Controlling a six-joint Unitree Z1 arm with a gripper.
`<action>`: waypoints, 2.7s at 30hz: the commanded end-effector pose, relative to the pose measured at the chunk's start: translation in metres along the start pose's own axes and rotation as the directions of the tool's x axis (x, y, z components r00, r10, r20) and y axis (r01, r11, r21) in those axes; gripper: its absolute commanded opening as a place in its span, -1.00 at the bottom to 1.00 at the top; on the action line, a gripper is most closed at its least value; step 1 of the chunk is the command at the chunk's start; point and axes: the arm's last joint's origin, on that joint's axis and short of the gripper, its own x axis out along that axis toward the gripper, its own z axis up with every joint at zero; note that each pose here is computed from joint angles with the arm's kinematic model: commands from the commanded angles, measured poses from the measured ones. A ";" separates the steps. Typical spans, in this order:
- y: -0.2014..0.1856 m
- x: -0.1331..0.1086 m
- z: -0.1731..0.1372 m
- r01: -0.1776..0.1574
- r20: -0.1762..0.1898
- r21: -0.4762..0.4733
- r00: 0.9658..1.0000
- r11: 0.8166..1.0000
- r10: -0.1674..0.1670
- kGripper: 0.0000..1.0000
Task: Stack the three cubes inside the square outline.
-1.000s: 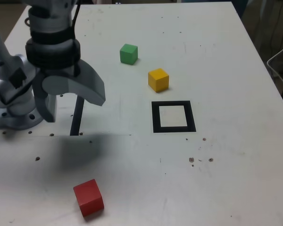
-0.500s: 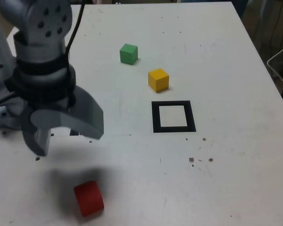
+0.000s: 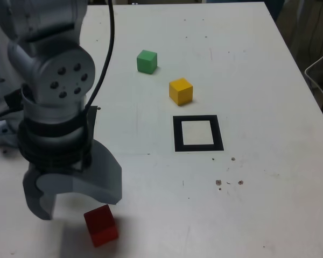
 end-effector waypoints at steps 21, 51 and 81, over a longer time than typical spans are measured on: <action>-0.021 0.028 0.037 -0.017 -0.025 -0.053 1.000 0.998 0.015 0.36; -0.013 0.017 0.037 -0.029 0.047 -0.041 0.998 0.999 0.031 -0.62; 0.142 -0.047 0.150 -0.103 0.070 0.076 0.993 0.992 0.098 -0.62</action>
